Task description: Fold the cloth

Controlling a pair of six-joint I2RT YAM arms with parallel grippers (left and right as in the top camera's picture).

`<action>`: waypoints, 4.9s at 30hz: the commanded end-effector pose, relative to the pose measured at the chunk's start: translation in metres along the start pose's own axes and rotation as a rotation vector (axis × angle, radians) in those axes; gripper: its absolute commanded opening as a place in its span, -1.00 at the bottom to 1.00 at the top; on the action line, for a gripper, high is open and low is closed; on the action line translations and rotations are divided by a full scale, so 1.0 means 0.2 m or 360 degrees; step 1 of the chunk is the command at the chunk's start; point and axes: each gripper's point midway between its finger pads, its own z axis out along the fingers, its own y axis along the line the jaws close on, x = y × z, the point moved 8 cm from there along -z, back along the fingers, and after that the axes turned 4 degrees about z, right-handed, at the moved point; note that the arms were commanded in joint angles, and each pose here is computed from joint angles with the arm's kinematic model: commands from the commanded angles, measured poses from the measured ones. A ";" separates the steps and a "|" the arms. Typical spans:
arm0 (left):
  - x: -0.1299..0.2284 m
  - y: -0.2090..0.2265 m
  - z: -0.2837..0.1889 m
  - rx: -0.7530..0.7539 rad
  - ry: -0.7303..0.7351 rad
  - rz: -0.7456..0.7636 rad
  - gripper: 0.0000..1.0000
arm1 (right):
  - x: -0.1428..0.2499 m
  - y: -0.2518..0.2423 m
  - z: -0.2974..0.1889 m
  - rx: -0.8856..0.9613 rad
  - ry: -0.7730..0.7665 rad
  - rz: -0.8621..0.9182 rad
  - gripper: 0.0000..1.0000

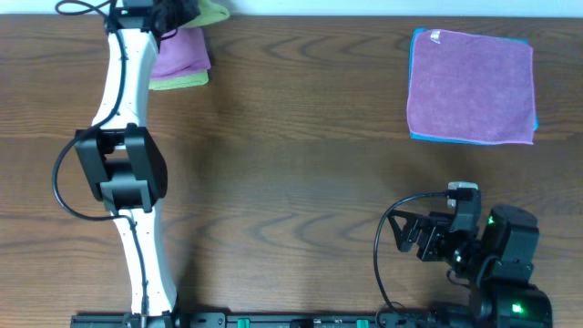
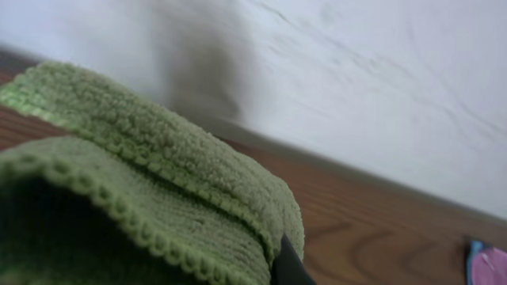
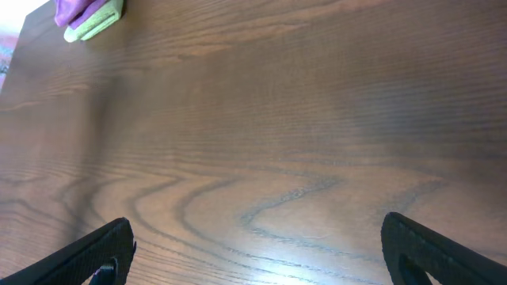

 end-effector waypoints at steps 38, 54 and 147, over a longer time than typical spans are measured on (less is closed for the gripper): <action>0.17 0.27 -0.12 -0.0482 0.0403 -0.0140 -0.89 | 0.01 0.00 0.00 -0.0012 -0.0001 0.0030 0.98; 0.18 0.29 -0.13 -0.0532 0.0419 -0.0134 0.47 | 0.01 0.00 0.00 -0.0012 -0.0001 0.0030 0.98; 1.09 0.04 -1.54 -0.0441 0.0083 0.0235 0.91 | 0.01 0.00 0.00 -0.0012 -0.0001 0.0030 0.98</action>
